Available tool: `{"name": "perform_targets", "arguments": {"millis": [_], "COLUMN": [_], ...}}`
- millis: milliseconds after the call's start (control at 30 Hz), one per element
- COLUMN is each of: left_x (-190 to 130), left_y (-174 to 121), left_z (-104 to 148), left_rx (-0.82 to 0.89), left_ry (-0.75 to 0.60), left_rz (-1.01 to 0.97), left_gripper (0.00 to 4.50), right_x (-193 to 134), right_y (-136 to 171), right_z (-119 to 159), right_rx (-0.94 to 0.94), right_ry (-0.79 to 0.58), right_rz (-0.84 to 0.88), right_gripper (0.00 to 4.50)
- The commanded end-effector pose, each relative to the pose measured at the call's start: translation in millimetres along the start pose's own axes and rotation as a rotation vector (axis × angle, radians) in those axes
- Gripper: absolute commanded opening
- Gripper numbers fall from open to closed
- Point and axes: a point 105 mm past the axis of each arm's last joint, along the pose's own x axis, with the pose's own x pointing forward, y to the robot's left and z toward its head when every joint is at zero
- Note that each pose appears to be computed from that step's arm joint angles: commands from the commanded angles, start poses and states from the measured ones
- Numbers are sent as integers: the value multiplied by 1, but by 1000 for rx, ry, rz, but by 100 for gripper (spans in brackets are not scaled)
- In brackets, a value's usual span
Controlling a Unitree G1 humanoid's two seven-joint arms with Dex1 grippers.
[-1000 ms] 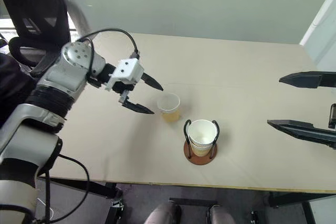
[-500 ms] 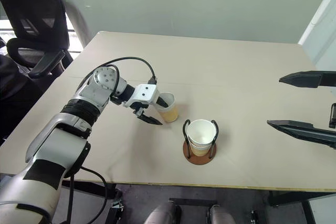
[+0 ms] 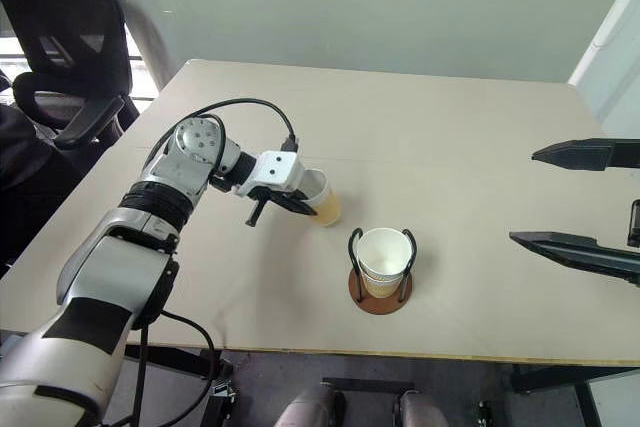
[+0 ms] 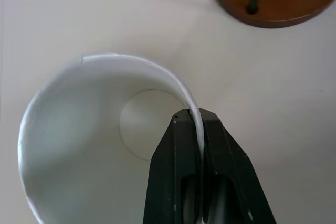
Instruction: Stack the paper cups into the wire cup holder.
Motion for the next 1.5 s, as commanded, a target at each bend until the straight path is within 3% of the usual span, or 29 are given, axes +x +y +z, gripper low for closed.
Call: {"name": "perform_targets", "arguments": {"millis": [33, 100, 233, 500, 800, 1500], "left_x": [-21, -33, -75, -60, -30, 0], "left_y": [7, 11, 16, -23, -41, -31], "left_z": [22, 44, 130, 185, 178, 158], "left_rx": [71, 107, 236, 422, 468, 467], "left_ry": [-22, -73, -274, -400, -321, -238], "left_rz": [6, 16, 15, -240, -415, -463], "left_gripper": [4, 4, 4, 4, 4, 4], "right_x": [-6, -7, -13, -21, -22, -21], "right_y": [-2, -1, 3, 2, 8, 17], "right_z": [7, 9, 6, 9, 10, 11], "right_rx": [-44, -47, -38, -61, -61, -50], "right_ry": [-10, -12, 30, 56, 57, 71], "right_rz": [-27, -23, -10, -42, -69, -101], "right_gripper": [450, 450, 450, 450, 450, 450]}}
